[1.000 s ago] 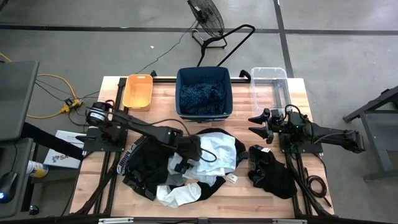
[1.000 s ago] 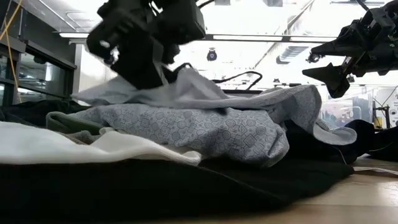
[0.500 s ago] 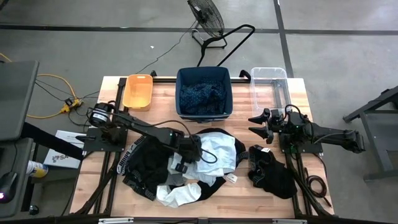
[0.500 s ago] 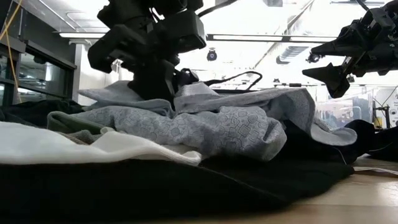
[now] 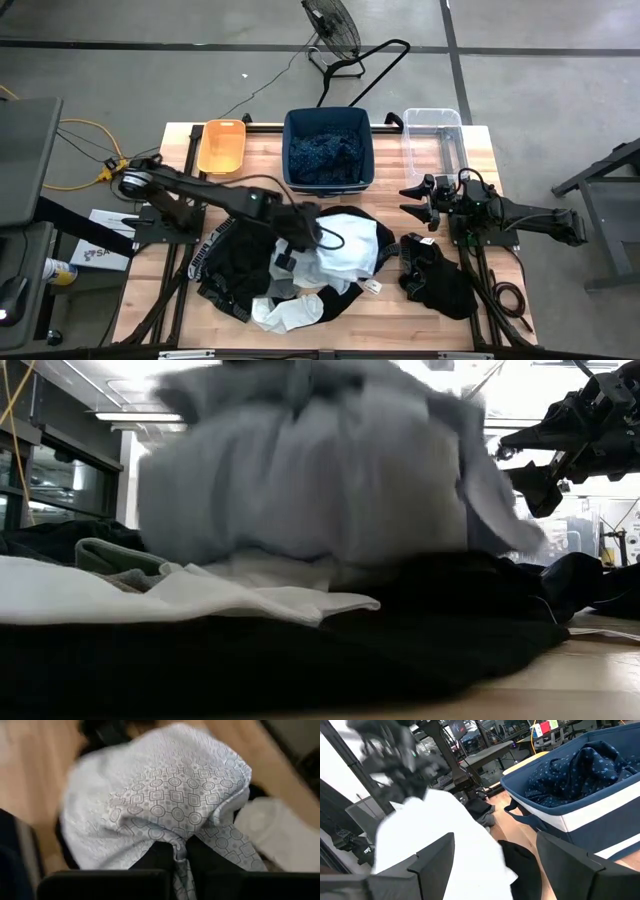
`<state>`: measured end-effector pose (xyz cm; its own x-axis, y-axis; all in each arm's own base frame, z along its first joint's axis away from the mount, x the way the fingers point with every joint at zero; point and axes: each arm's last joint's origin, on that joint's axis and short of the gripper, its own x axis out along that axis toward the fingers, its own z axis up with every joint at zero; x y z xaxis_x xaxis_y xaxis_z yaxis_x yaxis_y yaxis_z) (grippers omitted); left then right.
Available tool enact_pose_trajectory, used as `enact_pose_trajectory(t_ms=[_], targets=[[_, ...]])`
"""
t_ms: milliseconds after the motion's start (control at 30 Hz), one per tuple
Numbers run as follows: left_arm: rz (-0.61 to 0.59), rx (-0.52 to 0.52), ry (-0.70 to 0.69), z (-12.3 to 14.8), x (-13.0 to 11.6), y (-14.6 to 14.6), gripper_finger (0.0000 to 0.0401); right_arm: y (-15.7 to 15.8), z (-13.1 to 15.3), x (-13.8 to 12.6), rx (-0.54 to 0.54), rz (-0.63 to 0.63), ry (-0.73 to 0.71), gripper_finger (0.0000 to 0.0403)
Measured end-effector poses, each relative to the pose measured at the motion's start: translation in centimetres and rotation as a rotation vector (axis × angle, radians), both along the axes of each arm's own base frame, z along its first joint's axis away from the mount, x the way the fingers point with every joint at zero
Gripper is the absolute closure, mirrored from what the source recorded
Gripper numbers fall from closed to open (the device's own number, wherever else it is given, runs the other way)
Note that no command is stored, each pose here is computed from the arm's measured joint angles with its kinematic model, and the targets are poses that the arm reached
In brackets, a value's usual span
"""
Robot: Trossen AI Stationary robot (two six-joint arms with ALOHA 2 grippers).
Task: Pick & Place Cloths
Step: Put the gray t-shirt into the blue bin
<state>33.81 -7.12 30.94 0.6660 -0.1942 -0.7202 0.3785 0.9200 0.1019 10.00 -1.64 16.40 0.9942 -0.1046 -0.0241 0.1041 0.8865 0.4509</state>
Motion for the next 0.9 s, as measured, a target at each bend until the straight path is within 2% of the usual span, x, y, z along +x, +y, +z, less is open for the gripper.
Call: enact_pose_trajectory(t_ms=[333,633,767,900], targets=[[0.056,0.116,-0.172,8.1,-2.1,0.8,0.0392,0.0,0.0,0.0,0.000,0.001,-0.001,0.0130],[0.169,0.355,-0.307,11.8,-2.9,1.7,0.0392,0.0,-0.1,0.0,0.001,0.000,0.007,0.0130],[0.213,0.491,-0.329,12.8,-3.1,2.5,0.0392,0.0,-0.1,0.0,0.001,0.000,0.007,0.0130],[0.261,0.563,-0.338,13.5,-2.9,4.1,0.0392,0.0,-0.1,0.0,0.001,0.001,0.007,0.0130]])
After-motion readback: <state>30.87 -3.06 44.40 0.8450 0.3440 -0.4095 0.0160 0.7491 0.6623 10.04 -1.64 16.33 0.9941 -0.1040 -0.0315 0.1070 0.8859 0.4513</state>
